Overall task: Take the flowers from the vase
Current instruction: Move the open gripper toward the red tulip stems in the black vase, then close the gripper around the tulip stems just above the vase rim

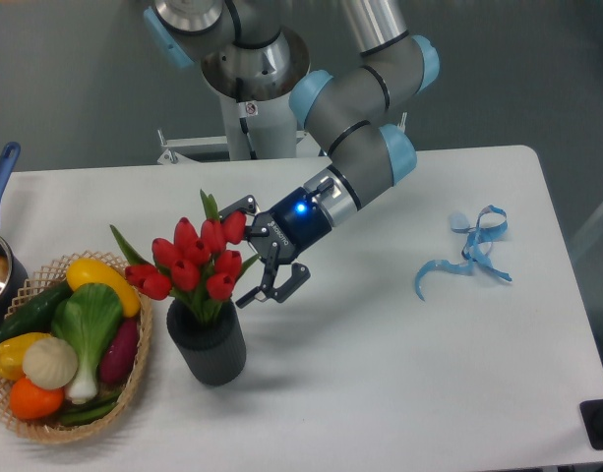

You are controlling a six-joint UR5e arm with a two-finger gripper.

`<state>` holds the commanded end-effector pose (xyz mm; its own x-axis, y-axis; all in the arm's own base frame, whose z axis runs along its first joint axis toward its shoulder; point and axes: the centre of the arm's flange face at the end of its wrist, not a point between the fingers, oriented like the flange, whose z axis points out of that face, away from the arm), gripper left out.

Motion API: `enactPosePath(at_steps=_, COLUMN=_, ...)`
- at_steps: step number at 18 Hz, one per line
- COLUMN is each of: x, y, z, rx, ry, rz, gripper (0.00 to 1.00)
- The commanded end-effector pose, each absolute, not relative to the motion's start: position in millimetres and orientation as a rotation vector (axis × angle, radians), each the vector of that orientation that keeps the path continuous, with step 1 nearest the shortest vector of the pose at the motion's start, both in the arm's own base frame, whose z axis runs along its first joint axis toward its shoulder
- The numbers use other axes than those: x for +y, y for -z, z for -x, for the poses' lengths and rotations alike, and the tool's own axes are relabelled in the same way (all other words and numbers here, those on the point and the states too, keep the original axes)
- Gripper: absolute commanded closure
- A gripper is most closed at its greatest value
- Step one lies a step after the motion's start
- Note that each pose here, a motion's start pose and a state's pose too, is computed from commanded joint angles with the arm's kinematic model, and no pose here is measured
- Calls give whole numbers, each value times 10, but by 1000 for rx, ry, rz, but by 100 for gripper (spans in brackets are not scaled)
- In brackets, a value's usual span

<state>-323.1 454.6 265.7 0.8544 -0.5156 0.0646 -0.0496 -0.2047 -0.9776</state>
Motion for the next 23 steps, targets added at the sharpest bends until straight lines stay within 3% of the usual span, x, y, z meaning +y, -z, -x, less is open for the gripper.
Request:
enactPosePath(at_steps=12, x=4745, y=-2573, z=3026, rx=493, ry=468, rz=1711, gripper=1)
enactPosePath(at_steps=16, x=4752, y=-2586, z=3031, rx=487, ry=470, rz=1696, gripper=30)
enactPosePath(at_steps=17, x=4754, y=-2592, z=3035, rx=488, ry=468, rz=1696, gripper=45)
enactPosePath(at_steps=18, x=4754, y=-2611, z=3049, rx=492, ry=462, rz=1696, gripper=52)
enactPosePath(at_steps=23, x=4775, y=-2678, z=3081, rx=501, ry=450, rz=1692, gripper=60)
